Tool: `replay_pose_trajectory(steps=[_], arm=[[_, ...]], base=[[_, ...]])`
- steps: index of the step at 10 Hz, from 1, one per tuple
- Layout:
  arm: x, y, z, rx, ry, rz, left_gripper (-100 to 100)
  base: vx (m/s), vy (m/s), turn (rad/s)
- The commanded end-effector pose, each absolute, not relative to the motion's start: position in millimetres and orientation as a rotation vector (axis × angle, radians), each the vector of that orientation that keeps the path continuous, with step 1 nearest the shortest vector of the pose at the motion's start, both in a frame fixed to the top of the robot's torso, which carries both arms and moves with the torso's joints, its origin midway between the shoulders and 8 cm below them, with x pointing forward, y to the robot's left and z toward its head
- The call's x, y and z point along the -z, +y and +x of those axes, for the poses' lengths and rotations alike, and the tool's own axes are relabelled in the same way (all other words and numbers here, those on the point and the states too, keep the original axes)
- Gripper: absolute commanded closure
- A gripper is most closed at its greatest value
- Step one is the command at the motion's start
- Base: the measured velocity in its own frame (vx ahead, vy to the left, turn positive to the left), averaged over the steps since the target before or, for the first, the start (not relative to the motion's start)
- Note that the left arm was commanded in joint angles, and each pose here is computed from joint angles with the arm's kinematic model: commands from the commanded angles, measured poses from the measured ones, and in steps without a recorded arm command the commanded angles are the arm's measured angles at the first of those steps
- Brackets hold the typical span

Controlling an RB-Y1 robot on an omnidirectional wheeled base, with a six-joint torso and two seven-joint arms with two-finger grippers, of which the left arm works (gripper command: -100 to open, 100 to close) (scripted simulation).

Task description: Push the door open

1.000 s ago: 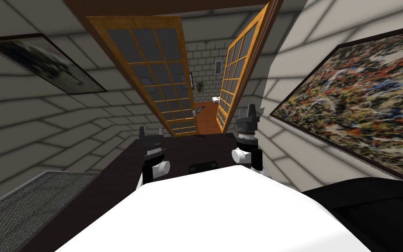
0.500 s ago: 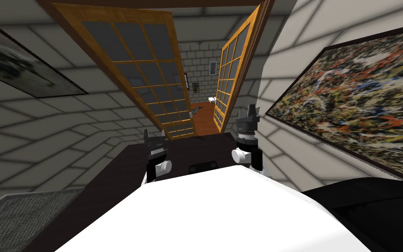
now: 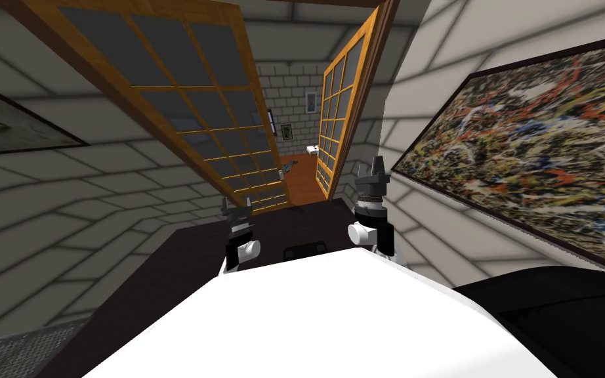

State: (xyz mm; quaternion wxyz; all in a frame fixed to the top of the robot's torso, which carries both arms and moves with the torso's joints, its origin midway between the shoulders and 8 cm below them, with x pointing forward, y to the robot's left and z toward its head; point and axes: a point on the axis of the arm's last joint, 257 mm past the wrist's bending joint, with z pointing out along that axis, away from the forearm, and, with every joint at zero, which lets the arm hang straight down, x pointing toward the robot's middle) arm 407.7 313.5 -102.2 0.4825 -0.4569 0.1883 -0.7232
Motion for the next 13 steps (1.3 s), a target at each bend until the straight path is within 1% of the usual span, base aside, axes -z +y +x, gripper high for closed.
replay_pose_trajectory(steps=[1, 5, 13], arm=[[115.2, 318.3, 410.6, 1.787, 0.431, -1.154, -100], [147.9, 328.7, 417.7, 1.838, 0.355, -1.256, -100], [214.9, 348.8, 424.5, 1.909, 0.161, -1.453, -100]], base=[[0.089, 0.024, -0.159], [0.094, 0.024, -0.156], [0.095, 0.043, -0.164]])
